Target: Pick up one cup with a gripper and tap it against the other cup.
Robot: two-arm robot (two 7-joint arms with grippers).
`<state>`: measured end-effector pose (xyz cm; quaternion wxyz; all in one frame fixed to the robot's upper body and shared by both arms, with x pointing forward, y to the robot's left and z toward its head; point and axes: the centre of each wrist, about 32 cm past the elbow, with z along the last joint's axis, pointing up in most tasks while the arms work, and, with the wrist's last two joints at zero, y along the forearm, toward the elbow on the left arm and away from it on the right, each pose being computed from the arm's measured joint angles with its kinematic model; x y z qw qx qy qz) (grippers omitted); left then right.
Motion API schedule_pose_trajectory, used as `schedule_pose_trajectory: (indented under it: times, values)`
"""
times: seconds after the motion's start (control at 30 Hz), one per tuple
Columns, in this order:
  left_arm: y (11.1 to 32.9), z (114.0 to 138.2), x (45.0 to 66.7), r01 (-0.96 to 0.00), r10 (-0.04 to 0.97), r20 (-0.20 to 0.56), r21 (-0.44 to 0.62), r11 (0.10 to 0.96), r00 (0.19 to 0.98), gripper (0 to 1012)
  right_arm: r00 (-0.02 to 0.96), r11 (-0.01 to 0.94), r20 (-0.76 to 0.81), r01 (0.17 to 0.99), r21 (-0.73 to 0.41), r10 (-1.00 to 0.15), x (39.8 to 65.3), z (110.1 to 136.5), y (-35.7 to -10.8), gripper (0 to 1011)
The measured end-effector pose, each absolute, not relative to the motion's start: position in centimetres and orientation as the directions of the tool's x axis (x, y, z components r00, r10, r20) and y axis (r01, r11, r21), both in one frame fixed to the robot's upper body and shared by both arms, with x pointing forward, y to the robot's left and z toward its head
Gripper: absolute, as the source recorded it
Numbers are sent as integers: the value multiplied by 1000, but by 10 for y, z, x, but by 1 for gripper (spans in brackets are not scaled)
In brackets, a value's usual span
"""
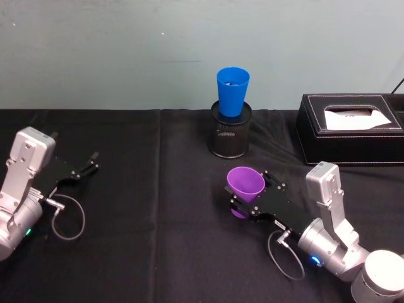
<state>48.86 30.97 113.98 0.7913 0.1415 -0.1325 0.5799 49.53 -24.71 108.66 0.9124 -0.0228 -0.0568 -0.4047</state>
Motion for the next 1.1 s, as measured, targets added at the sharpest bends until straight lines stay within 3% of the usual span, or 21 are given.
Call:
schedule_pose_trajectory:
  times: [0.5, 0.83, 1.1]
  values:
    - [310, 1140, 489, -955, 880, 374, 70, 287, 292, 1000, 666, 672, 121, 741, 4, -736, 496, 1086, -247, 749]
    - [310, 1140, 489, -955, 880, 374, 70, 287, 292, 1000, 667, 672, 121, 740, 4, -735, 496, 1086, -247, 1002]
    - [310, 1140, 489, -955, 880, 374, 70, 287, 292, 1000, 654, 668, 144, 739, 87, -743, 489, 1102, -246, 1002]
